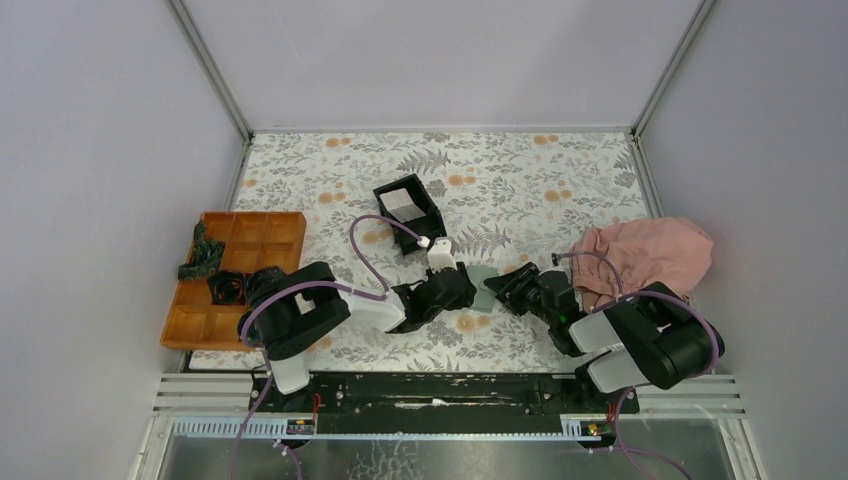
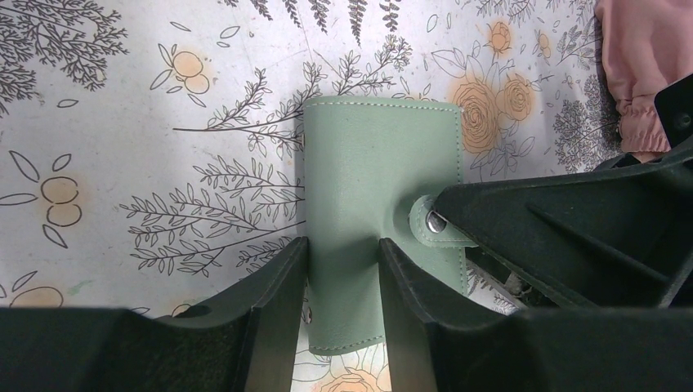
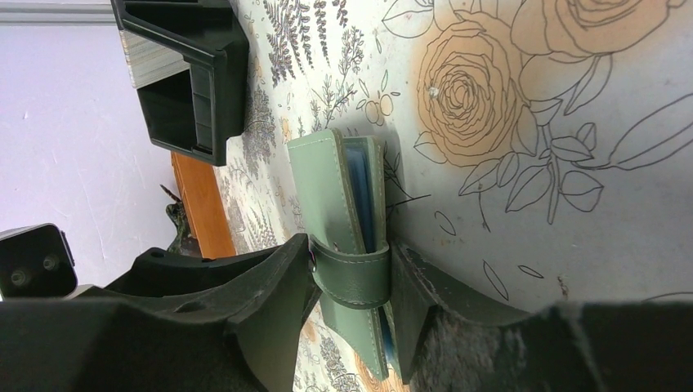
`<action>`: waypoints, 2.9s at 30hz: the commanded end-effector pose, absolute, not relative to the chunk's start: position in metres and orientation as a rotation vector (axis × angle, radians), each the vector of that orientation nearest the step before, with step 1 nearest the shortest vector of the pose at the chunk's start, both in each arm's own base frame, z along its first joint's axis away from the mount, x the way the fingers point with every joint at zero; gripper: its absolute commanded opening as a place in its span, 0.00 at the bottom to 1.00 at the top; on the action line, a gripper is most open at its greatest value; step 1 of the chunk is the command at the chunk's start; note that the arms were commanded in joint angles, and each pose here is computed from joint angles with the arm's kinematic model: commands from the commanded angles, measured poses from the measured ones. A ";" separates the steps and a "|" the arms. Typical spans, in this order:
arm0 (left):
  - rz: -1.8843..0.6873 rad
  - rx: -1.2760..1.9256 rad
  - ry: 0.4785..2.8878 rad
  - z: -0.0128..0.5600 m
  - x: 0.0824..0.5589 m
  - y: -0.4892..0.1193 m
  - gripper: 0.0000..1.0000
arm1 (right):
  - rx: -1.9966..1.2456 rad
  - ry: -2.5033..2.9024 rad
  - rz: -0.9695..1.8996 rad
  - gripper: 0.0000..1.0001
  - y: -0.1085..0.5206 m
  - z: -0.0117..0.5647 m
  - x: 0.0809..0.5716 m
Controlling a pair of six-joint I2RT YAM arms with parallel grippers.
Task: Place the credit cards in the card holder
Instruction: Close the card holder at the center of the board.
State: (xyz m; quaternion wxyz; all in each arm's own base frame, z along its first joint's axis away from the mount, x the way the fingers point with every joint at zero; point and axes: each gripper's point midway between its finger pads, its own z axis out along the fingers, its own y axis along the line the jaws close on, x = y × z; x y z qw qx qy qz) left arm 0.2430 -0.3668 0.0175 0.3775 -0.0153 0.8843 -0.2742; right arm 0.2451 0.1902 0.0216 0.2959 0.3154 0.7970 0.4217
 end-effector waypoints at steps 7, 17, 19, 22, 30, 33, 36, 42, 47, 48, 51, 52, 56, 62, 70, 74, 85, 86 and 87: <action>-0.506 0.065 2.471 -0.043 0.213 -0.330 0.43 | 0.833 2.239 1.016 0.47 0.188 -0.007 0.230; -0.512 0.070 2.474 -0.044 0.212 -0.330 0.42 | 0.831 2.244 1.012 0.45 0.191 -0.010 0.231; -0.510 0.067 2.475 -0.044 0.213 -0.329 0.42 | 0.830 2.245 1.012 0.45 0.191 -0.010 0.231; -0.511 0.068 2.475 -0.045 0.213 -0.329 0.41 | 0.832 2.249 1.004 0.45 0.190 -0.012 0.230; -0.518 0.068 2.476 -0.045 0.213 -0.330 0.41 | 0.826 2.263 0.987 0.44 0.192 -0.016 0.229; -0.519 0.068 2.476 -0.045 0.213 -0.330 0.41 | 0.827 2.270 0.985 0.44 0.192 -0.018 0.229; -0.521 0.068 2.476 -0.045 0.213 -0.330 0.40 | 0.830 2.277 0.979 0.43 0.192 -0.022 0.229; -0.524 0.069 2.479 -0.046 0.213 -0.330 0.40 | 0.828 2.287 0.971 0.43 0.193 -0.027 0.228; -0.524 0.072 2.480 -0.047 0.212 -0.330 0.40 | 0.821 2.297 0.949 0.42 0.191 -0.031 0.228; -0.525 0.072 2.481 -0.047 0.212 -0.330 0.40 | 0.820 2.297 0.946 0.42 0.191 -0.032 0.228; -0.530 0.074 2.481 -0.047 0.212 -0.331 0.39 | 0.809 2.297 0.937 0.41 0.191 -0.032 0.228; -0.533 0.076 2.481 -0.046 0.212 -0.332 0.39 | 0.804 2.299 0.930 0.41 0.190 -0.033 0.228; -0.534 0.078 2.482 -0.046 0.212 -0.333 0.38 | 0.796 2.328 0.875 0.40 0.185 -0.043 0.224; -0.545 0.080 2.484 -0.045 0.212 -0.335 0.36 | 0.786 2.337 0.837 0.37 0.182 -0.050 0.223; -0.561 0.087 2.488 -0.046 0.211 -0.338 0.36 | 0.746 2.339 0.771 0.33 0.178 -0.057 0.223; -0.573 0.093 2.491 -0.045 0.212 -0.341 0.35 | 0.705 2.336 0.716 0.33 0.176 -0.057 0.225; -0.579 0.100 2.488 -0.040 0.212 -0.343 0.34 | 0.577 2.327 0.514 0.34 0.173 -0.049 0.230; -0.577 0.101 2.489 -0.040 0.212 -0.343 0.34 | 0.571 2.330 0.503 0.34 0.173 -0.050 0.230; -0.577 0.103 2.491 -0.040 0.212 -0.343 0.34 | 0.568 2.330 0.496 0.34 0.173 -0.050 0.230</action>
